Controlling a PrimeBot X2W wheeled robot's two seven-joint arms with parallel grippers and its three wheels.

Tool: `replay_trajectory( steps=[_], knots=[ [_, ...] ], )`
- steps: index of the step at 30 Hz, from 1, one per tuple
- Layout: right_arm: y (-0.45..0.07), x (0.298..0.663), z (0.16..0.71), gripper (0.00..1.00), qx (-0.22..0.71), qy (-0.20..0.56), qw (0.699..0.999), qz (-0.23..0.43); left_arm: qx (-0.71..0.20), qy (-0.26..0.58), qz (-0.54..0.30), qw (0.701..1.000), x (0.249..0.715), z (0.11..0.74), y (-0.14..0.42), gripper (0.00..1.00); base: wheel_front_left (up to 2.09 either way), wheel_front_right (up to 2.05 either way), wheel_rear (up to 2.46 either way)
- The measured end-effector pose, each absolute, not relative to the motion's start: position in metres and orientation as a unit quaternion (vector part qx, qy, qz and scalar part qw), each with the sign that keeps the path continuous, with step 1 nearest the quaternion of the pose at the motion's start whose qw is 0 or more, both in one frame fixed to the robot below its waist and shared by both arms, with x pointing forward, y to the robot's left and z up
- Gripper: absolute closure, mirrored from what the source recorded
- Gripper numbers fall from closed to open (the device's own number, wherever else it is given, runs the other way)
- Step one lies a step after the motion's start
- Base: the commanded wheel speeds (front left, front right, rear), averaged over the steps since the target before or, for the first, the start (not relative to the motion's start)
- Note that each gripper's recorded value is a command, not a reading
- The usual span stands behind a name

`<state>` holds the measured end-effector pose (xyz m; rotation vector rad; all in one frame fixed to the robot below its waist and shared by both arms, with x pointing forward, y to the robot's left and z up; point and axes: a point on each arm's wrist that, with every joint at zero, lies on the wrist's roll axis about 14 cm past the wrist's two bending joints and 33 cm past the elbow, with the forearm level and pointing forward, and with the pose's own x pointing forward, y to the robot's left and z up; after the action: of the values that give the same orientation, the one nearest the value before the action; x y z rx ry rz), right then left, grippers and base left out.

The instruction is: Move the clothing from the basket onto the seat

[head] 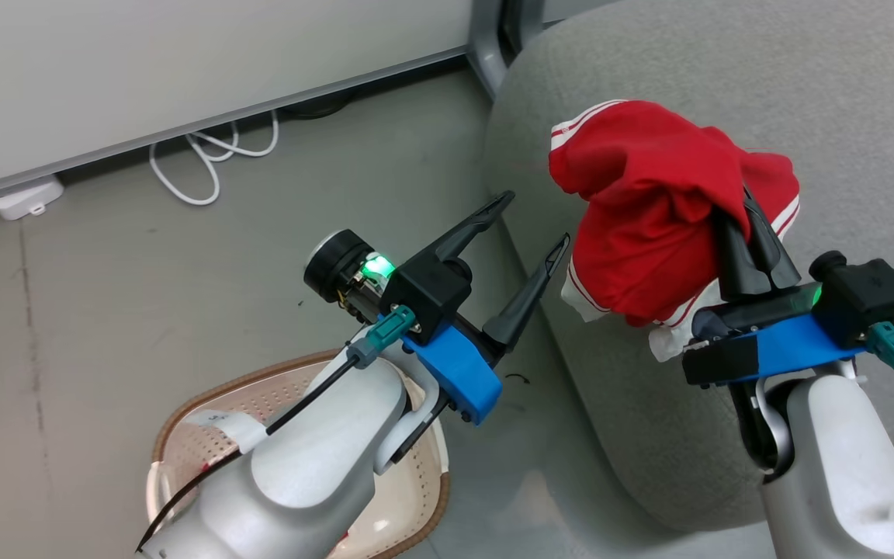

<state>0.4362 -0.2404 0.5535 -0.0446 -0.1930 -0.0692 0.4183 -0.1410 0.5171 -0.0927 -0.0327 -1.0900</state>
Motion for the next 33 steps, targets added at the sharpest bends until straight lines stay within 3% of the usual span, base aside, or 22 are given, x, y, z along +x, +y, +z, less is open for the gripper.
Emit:
replay_trajectory(
  steps=[12,20,33],
  knots=[
    [-0.293,0.395,0.546,1.0,-0.035,-0.08,0.989,-0.116,-0.051,-0.009,-0.567,0.822,0.398,0.512,-0.178,0.0,0.0,0.0,0.0],
    [-0.3,0.386,0.544,1.0,-0.036,-0.077,0.988,-0.128,-0.051,-0.008,-0.572,0.819,0.395,0.511,-0.181,0.0,0.0,0.0,0.0],
    [-0.337,0.438,0.615,1.0,-0.087,-0.169,0.972,-0.14,-0.053,-0.003,-0.56,0.827,0.423,0.491,-0.176,0.0,0.0,0.0,0.0]
  ],
)
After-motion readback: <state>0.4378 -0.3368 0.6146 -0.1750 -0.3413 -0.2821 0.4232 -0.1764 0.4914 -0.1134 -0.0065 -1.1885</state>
